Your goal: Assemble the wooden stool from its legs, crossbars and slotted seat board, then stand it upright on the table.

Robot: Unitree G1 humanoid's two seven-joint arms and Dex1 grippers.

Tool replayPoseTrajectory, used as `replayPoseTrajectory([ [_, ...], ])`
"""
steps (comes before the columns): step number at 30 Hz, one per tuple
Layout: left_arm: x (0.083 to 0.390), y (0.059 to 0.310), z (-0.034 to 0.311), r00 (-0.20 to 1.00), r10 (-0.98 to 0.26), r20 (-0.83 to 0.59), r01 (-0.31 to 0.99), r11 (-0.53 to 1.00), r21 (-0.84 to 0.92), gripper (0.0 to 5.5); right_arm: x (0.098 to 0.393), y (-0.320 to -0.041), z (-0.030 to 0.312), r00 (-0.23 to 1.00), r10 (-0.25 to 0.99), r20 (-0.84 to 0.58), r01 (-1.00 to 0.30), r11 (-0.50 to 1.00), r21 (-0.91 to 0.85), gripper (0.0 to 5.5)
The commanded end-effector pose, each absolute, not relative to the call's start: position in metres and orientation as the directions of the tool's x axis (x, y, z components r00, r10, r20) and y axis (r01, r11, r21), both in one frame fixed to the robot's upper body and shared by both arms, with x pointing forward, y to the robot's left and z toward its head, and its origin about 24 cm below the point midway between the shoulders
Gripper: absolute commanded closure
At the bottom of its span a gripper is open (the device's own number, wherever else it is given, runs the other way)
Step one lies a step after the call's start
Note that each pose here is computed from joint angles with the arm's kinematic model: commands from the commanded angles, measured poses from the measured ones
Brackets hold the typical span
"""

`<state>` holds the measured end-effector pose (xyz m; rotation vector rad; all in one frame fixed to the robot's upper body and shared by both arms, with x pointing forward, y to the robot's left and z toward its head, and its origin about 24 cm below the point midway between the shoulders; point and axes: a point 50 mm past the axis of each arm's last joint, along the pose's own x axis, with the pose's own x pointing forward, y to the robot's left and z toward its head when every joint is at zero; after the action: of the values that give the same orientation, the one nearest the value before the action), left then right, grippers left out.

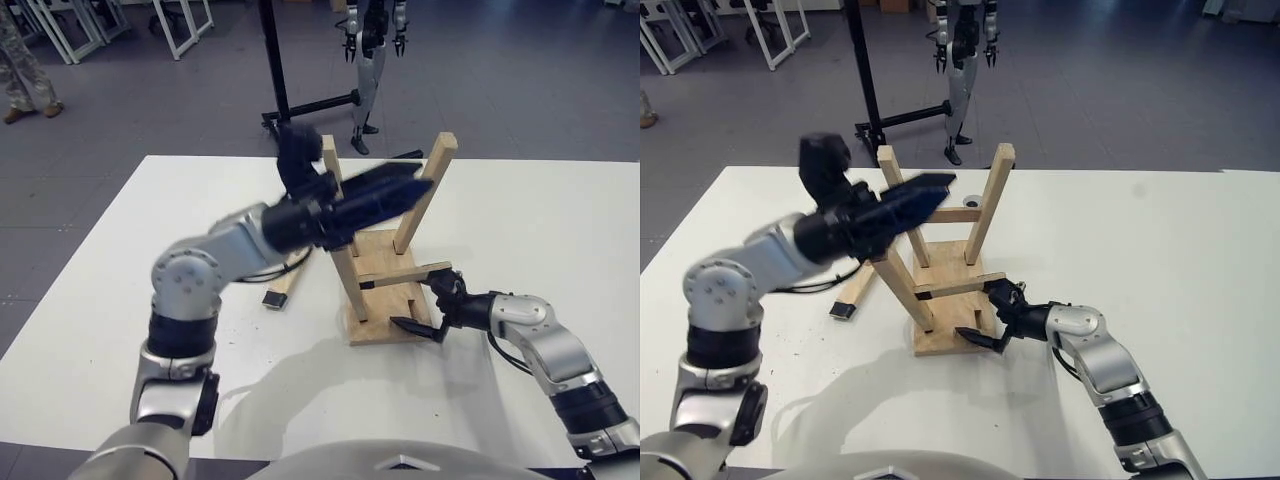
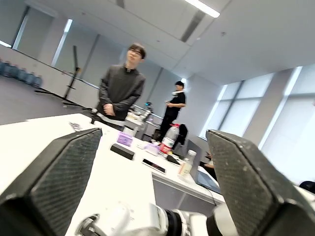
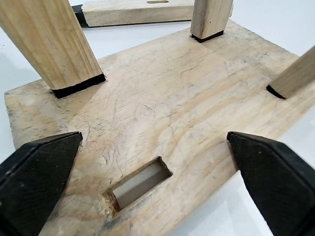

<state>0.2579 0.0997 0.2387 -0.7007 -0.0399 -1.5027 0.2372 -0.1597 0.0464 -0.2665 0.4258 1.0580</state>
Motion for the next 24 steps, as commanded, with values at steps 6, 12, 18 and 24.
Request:
replayPoseTrajectory([
  [6,0.241,0.105,0.302,-0.045,-0.840,0.540,0.944,-0.212,-0.252,1.58,0.230,-0.163,0.027,0.418,0.734,-0.535,-0.863,0.504,0.018,0.00],
  [12,0.231,0.083,0.221,0.103,-0.910,0.402,0.873,-0.111,-0.476,1.58,0.234,-0.163,0.032,0.423,0.738,-0.526,-0.866,0.501,0.007,0.00],
  [18,0.217,0.075,0.192,0.132,-0.919,0.372,0.808,-0.118,-0.577,1.58,0.235,-0.165,0.034,0.436,0.730,-0.527,-0.860,0.510,-0.005,0.00],
  [24,0.195,0.069,0.205,0.030,-0.887,0.461,0.725,-0.298,-0.621,1.58,0.236,-0.166,0.030,0.447,0.714,-0.538,-0.854,0.521,-0.018,0.00],
])
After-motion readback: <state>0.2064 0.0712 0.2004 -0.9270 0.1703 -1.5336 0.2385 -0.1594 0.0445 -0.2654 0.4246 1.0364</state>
